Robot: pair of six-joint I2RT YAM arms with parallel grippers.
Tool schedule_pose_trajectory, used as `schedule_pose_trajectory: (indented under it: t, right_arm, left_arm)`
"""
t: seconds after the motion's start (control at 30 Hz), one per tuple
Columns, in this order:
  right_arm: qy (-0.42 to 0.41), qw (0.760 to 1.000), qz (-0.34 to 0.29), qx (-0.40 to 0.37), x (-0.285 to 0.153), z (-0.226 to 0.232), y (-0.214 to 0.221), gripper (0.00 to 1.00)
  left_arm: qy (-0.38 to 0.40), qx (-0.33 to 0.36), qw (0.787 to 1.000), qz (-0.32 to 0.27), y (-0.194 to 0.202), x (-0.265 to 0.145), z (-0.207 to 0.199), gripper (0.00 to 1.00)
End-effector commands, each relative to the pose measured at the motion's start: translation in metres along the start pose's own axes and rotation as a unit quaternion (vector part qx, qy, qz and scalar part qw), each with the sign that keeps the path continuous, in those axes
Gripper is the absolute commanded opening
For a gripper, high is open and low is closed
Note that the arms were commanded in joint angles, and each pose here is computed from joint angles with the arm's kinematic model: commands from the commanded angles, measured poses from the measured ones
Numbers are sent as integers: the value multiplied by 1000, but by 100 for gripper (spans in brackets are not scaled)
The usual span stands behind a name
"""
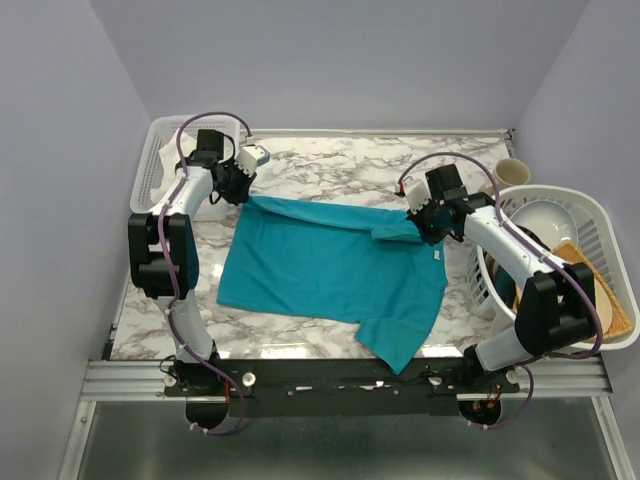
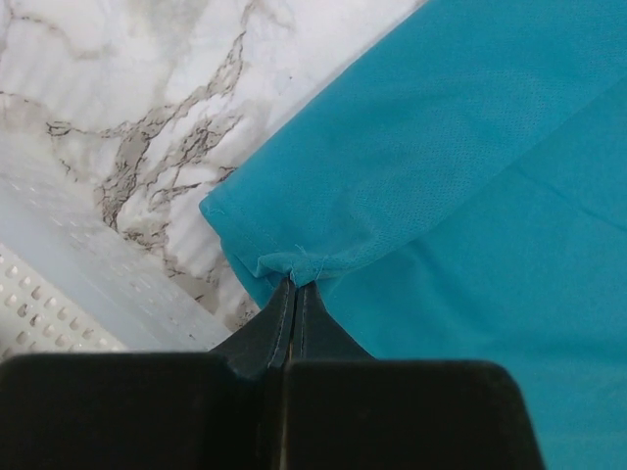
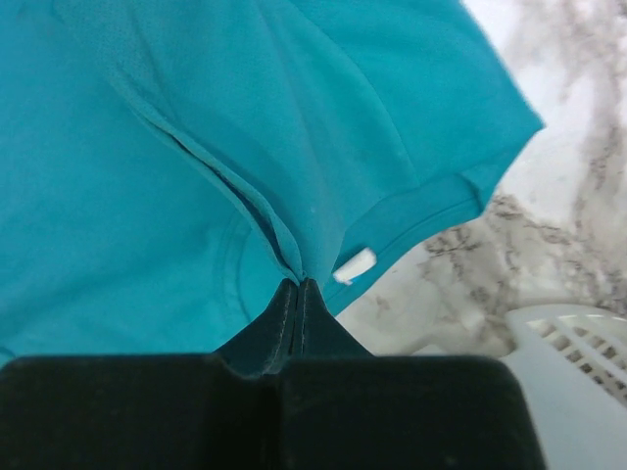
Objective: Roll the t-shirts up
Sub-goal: Fold the T-shirt at the center of the board.
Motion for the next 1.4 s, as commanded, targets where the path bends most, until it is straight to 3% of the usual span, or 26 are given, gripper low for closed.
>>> schedule_pose_trajectory:
  t: [0.0,0.5,1.2,1.23,1.27,1.33,1.37]
  right_arm:
    - [-40,999,14,7,-9,26,16,0]
    - [-68,998,13,-2,-19,46,26,0]
    - [-141,988,66,-15,-9,76,55,1]
    - [-140,988,57,-17,-13,74,48,5]
    - [-146,987,59,-14,-17,75,46,19]
    - [-149,987,56,-25,-25,71,36,41]
    - [-144,988,34,-46,-37,61,18,43]
  left_arm:
    - [-7,26,999,24,13,-12,-1,0]
    - [6,54,997,62,42,-16,-15,0]
    - [43,51,991,112,84,-24,-47,0]
    - [48,54,992,107,84,-26,-50,5]
    - [50,65,991,102,81,-29,-51,34]
    - [36,71,994,70,57,-42,-46,54]
    - [32,64,996,47,44,-46,-46,64]
Point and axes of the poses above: each gripper's point midway between its finger pads, its own x axis out along the fingers, its own z axis along the line the jaws close on, y = z × x, the point moved 2 cm from there along -x, back along the fingers, and after that the axes turned 1 degree about x, right-handed, at the moved point
